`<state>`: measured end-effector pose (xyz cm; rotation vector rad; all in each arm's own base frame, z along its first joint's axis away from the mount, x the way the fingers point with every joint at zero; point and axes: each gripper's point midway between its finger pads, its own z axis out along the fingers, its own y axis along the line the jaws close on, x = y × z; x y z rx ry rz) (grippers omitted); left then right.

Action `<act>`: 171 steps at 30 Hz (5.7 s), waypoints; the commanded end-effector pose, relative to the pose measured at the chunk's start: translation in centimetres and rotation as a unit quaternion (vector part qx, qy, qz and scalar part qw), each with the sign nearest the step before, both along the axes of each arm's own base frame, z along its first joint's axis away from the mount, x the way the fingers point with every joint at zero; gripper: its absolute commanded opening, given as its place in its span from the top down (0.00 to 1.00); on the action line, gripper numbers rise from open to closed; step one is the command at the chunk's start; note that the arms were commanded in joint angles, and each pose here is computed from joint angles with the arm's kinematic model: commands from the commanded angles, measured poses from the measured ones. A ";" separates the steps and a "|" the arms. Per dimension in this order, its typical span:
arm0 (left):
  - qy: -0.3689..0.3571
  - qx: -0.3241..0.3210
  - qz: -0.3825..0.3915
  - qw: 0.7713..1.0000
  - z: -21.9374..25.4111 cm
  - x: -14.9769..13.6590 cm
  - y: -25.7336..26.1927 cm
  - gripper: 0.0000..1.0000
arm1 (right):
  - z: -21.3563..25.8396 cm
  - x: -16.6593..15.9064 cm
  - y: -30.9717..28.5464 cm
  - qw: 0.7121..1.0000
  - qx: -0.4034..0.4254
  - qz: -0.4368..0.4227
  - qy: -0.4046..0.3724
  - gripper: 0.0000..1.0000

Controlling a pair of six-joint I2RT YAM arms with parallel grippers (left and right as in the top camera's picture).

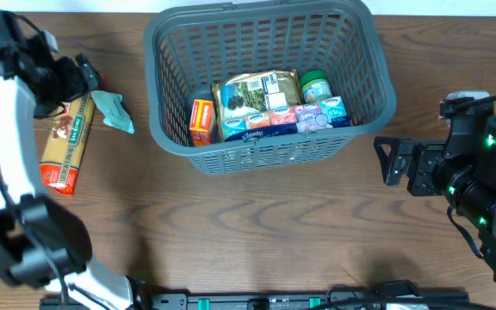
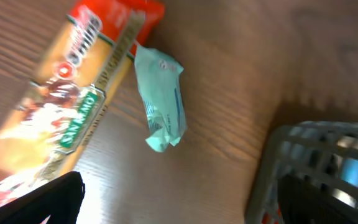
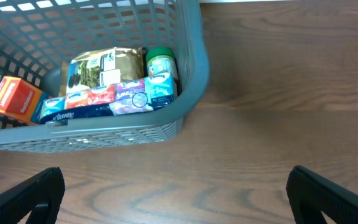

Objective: Pack container
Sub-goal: 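Grasp the mint-green sachet with the left gripper, then carry the sachet into the basket and release it, then lower the left gripper onto the San Remo spaghetti pack and grasp it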

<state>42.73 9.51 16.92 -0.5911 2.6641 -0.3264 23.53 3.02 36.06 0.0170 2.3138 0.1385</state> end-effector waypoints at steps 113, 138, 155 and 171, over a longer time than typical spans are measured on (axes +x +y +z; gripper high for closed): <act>-0.004 0.182 0.054 0.982 6.8 -6.9 9.6 0.02 | 0.0 0.0 -0.1 1.000 0.005 -0.007 0.001 0.01; -0.067 -0.028 -0.132 0.989 -10.4 -0.4 12.0 0.02 | 0.0 -0.1 -0.2 1.000 0.005 -0.007 0.002 0.01; -0.023 -0.013 -0.185 0.982 -16.0 1.6 9.0 0.01 | 0.0 -0.1 -0.2 1.000 0.004 -0.006 0.002 0.01; 0.067 0.065 -0.218 0.971 -19.1 1.4 7.6 0.01 | 0.0 -0.1 -0.1 1.000 0.005 -0.006 0.002 0.01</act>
